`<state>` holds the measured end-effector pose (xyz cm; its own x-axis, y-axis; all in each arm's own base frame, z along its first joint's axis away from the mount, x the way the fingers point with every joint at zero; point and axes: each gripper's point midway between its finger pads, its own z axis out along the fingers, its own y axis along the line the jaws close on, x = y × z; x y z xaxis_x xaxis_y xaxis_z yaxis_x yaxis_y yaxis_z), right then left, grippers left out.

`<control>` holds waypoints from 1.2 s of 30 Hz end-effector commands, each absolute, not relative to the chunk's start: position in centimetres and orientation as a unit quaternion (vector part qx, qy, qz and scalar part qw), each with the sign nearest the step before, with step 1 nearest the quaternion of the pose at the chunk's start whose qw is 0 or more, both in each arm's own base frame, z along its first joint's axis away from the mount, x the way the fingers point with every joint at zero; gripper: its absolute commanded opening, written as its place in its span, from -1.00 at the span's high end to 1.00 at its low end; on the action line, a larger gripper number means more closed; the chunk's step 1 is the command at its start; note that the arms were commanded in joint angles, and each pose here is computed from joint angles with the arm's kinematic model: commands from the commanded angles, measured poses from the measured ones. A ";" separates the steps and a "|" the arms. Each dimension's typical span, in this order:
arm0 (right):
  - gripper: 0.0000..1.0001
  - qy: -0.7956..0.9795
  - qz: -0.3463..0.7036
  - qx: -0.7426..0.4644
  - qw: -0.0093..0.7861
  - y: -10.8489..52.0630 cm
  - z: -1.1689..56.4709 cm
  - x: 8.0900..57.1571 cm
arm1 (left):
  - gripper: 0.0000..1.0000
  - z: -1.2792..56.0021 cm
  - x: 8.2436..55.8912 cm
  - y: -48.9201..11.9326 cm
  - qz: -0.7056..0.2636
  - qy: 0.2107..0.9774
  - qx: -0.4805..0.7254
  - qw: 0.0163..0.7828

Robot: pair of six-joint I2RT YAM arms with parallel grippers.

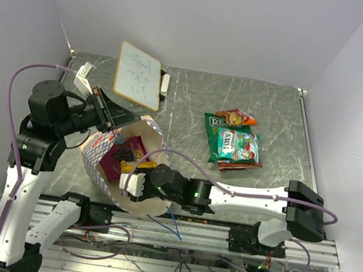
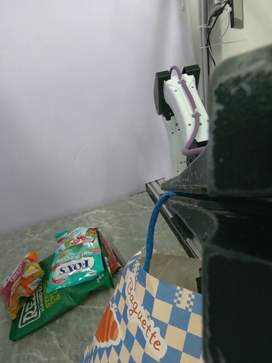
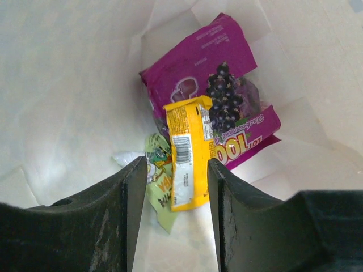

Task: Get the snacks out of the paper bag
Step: Take out the snack from the paper bag.

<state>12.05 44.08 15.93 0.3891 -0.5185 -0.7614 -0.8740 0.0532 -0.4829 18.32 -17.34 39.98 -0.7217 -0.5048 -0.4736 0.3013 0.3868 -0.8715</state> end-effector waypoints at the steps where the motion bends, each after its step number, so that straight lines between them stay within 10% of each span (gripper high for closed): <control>1: 0.06 0.429 0.114 -0.756 0.481 44.2 14.9 12.2 | 0.86 40.9 17.7 -17.4 -0.547 0.744 -0.048 0.382; 28: -0.08 0.371 0.075 -0.861 0.340 42.5 7.0 14.6 | 0.86 41.3 17.3 -18.2 -0.545 0.755 0.031 0.364; 36: 0.25 0.381 0.035 -0.848 0.367 44.2 7.1 16.8 | 0.86 40.8 17.4 -18.1 -0.543 0.756 0.020 0.364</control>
